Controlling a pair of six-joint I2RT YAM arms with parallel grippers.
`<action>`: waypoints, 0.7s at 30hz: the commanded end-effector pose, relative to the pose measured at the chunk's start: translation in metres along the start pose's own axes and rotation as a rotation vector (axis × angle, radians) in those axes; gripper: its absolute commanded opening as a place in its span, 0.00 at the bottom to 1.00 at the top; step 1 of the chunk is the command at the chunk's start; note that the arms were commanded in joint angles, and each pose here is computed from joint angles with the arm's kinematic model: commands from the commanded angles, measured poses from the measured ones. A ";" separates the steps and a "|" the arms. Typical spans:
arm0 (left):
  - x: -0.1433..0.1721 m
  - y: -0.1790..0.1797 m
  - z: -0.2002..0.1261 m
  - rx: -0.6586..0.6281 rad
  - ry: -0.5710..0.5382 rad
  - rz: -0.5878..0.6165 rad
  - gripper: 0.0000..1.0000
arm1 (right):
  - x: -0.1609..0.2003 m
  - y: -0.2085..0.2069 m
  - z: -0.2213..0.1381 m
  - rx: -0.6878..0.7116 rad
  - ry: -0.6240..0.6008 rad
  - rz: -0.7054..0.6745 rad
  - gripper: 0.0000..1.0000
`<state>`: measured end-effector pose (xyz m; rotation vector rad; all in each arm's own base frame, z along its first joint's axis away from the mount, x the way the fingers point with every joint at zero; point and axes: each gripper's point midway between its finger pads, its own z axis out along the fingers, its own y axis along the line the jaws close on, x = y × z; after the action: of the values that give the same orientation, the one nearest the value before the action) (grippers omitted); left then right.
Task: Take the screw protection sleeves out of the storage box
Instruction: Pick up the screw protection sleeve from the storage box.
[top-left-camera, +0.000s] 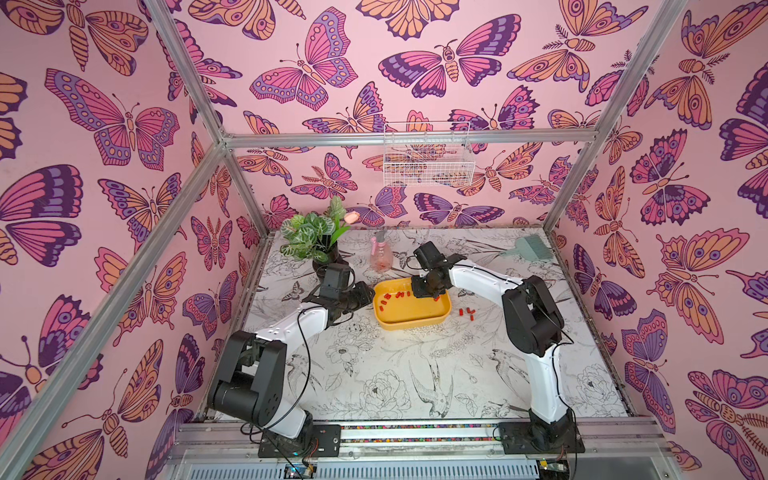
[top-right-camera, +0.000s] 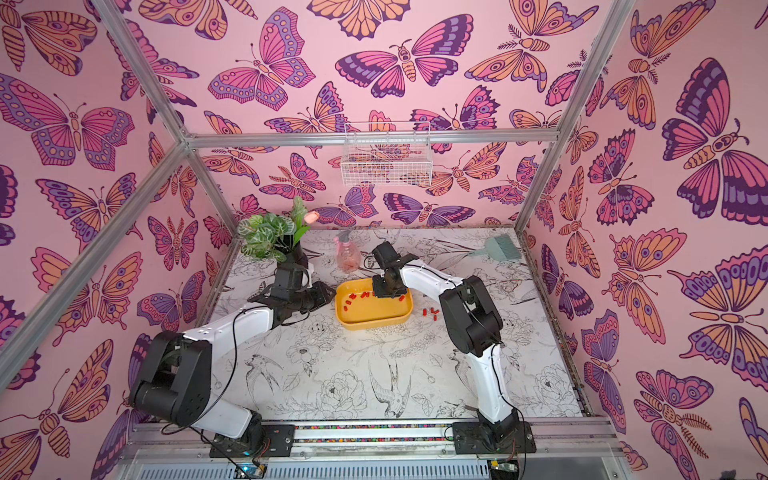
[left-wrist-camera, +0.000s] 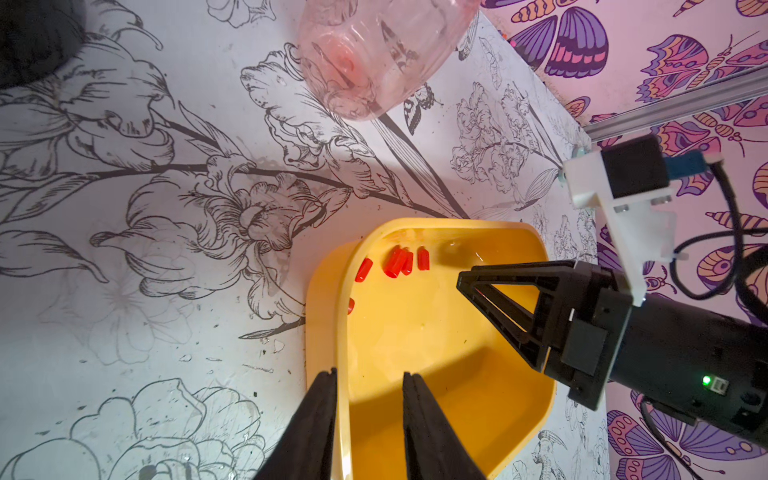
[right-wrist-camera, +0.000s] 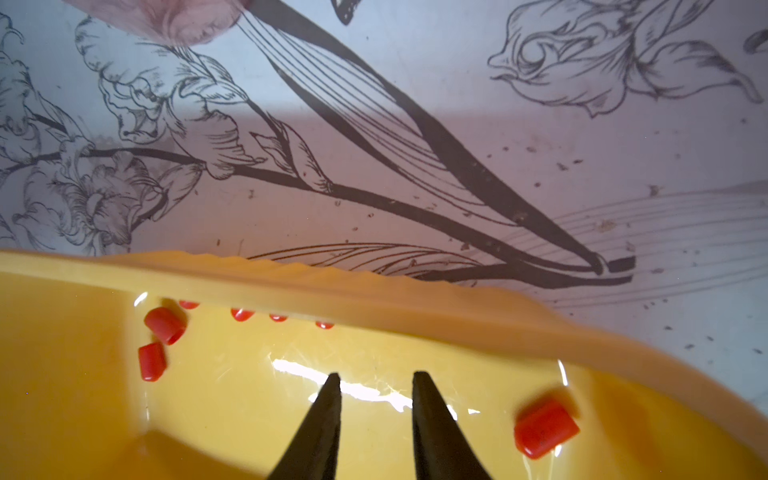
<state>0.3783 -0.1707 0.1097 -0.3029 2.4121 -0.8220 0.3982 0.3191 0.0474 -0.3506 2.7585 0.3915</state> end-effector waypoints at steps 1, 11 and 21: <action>0.005 -0.001 0.002 0.018 0.014 -0.001 0.33 | -0.004 0.006 0.005 -0.015 -0.016 -0.006 0.33; 0.004 -0.001 0.001 0.016 0.007 -0.003 0.33 | -0.009 0.014 0.016 -0.034 -0.028 -0.014 0.31; 0.004 0.000 0.002 0.009 0.007 -0.003 0.33 | -0.011 0.024 0.023 -0.045 -0.017 -0.040 0.30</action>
<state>0.3775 -0.1712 0.1091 -0.3088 2.4142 -0.8287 0.4077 0.3432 0.0330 -0.3828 2.7330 0.4304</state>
